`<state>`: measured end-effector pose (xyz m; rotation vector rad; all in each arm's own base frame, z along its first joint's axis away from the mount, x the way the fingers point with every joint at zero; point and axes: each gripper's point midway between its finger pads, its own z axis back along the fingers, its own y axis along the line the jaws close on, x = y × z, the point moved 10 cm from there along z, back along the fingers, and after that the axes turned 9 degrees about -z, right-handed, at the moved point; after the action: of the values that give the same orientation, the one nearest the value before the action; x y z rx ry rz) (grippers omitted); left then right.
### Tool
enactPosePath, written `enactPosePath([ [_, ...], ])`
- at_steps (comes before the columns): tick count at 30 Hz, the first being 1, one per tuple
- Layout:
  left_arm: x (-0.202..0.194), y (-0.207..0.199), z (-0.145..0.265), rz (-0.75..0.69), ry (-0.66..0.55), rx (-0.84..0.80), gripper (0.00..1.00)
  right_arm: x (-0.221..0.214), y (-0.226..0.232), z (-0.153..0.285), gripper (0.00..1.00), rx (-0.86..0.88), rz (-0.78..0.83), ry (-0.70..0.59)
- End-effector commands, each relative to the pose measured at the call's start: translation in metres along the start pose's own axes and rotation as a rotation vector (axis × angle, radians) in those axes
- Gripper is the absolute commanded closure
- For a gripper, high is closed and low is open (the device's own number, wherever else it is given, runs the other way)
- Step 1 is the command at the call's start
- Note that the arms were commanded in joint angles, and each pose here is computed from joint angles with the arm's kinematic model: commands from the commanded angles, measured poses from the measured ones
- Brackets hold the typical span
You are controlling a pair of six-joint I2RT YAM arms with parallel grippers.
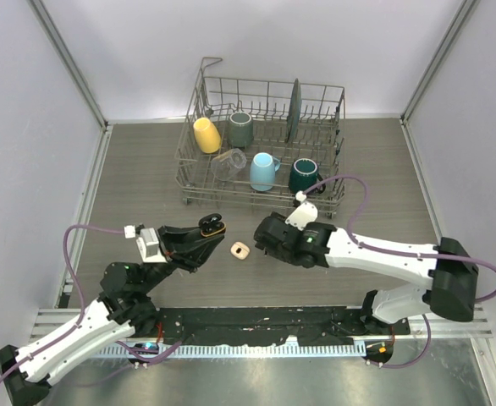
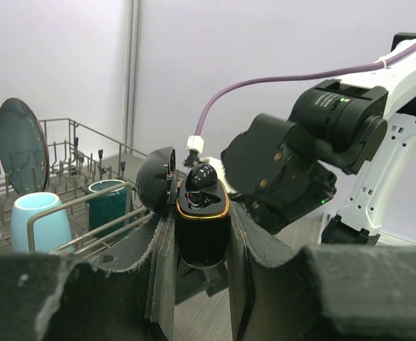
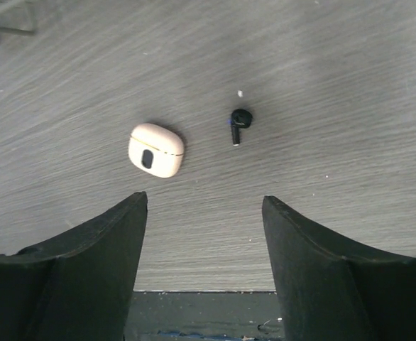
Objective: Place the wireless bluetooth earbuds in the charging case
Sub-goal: Pick up the earbud from the center of the board.
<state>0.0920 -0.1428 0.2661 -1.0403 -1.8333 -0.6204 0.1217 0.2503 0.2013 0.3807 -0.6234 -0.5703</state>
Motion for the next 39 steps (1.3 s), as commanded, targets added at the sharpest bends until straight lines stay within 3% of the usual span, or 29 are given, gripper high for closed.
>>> enactPosePath([
  [1,0.004,0.003,0.003,-0.028,-0.025,0.025,1.0,-0.001,0.009,-0.005,0.31,-0.073,-0.068,-0.01],
  [7,0.004,0.003,0.007,-0.035,-0.025,0.036,1.0,-0.002,0.006,-0.023,0.35,-0.153,-0.128,-0.027],
  [12,0.004,0.004,0.008,-0.037,-0.027,0.043,1.0,0.008,0.001,-0.042,0.47,-0.216,-0.148,-0.03],
  [24,0.001,0.005,0.006,-0.045,-0.015,0.045,1.0,0.0,0.01,-0.065,0.49,-0.235,-0.058,0.046],
  [39,0.001,0.004,0.005,-0.044,-0.009,0.041,1.0,-0.007,0.011,-0.084,0.53,-0.276,-0.049,0.045],
])
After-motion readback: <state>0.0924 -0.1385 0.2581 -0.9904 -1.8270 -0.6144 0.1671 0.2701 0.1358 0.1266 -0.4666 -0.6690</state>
